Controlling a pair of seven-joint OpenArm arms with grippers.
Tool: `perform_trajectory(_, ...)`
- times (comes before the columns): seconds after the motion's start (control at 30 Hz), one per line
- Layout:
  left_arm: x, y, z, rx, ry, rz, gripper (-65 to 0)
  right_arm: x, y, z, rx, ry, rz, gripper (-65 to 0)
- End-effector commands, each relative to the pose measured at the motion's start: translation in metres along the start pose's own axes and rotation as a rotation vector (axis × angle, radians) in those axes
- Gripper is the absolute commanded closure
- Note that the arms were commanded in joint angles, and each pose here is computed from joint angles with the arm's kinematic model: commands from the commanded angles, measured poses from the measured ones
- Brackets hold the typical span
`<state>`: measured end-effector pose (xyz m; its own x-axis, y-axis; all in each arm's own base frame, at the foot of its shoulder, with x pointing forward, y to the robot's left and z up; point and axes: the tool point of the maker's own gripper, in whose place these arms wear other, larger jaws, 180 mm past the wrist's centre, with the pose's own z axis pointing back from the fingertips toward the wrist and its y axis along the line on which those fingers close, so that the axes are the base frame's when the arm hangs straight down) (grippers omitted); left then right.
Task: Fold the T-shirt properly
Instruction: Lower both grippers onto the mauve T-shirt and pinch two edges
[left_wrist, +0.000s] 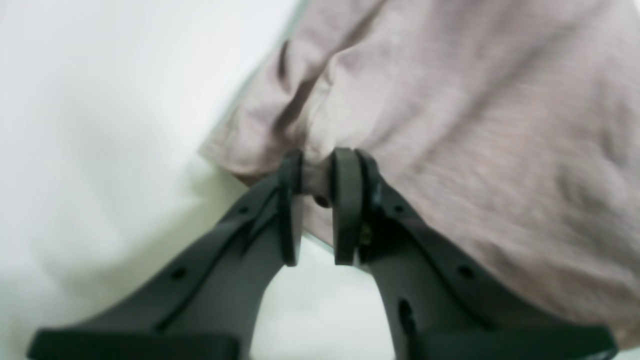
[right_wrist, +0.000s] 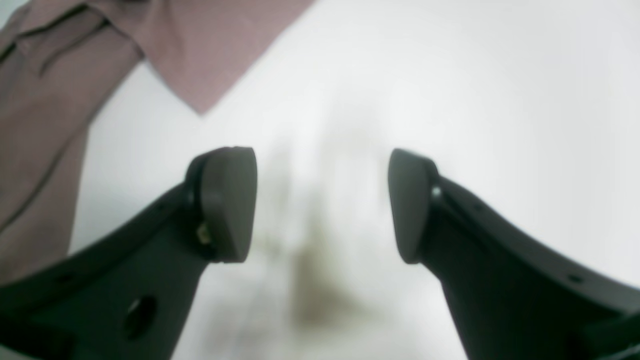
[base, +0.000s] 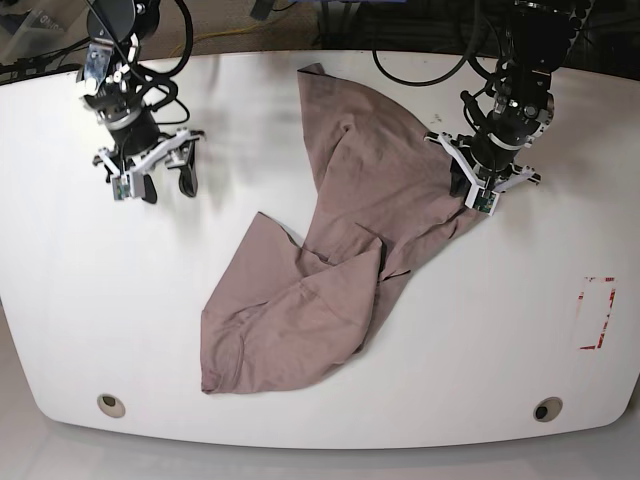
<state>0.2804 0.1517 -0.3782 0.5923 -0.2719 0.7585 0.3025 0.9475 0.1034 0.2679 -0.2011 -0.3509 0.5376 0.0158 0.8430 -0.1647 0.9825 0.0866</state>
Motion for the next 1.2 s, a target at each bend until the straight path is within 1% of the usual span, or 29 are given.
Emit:
perform_trajectory(0.0,0.014,0.003,0.012,0.013,-0.054,-0.013,-8.1,0.031,-0.001,-0.018,0.040,-0.045,0.033,-38.7)
perform_trajectory(0.03,0.015,0.005,0.016,0.020,-0.059,-0.014,-7.2,0.036,-0.002,-0.025,0.052,-0.042,0.036,-38.7)
perform_trajectory(0.17,0.014,0.004,0.026,0.024,-0.067,-0.016,-0.6,0.052,-0.007,-0.059,0.097,-0.019,0.025,-38.7)
perform_trajectory(0.3,0.010,0.005,0.030,0.024,-0.055,-0.030,-0.3,0.063,-0.009,-0.086,0.147,0.000,0.003,-38.7)
perform_trajectory(0.4,0.008,0.008,0.031,0.026,-0.048,-0.039,-0.3,0.068,-0.010,-0.108,0.185,0.019,-0.040,-38.8)
perform_trajectory(0.57,0.008,0.010,0.031,0.031,-0.049,-0.038,-0.4,0.078,-0.027,-0.133,0.198,0.040,-0.120,-39.2)
perform_trajectory(0.67,0.008,0.021,0.034,0.063,-0.051,-0.027,-0.4,0.091,-0.028,-0.154,0.219,0.021,-0.184,-39.3)
perform_trajectory(0.8,0.009,0.023,0.034,0.067,-0.053,-0.026,-0.4,0.097,-0.038,-0.170,0.226,0.027,-0.267,-39.3)
perform_trajectory(0.93,0.009,0.024,0.035,0.068,-0.054,-0.030,-0.4,0.106,-0.038,-0.183,0.237,-0.009,-0.339,-39.3)
perform_trajectory(0.97,0.010,0.024,0.035,0.068,-0.057,-0.031,-0.4,0.108,-0.037,-0.185,0.240,-0.013,-0.350,-39.3)
perform_trajectory(1.03,0.013,0.024,0.037,0.069,-0.065,-0.037,-0.4,0.109,-0.029,-0.194,0.251,0.007,-0.332,-39.3)
perform_trajectory(1.17,0.020,0.022,0.039,0.068,-0.083,-0.041,-0.4,0.105,-0.019,-0.200,0.260,0.001,-0.325,-39.3)
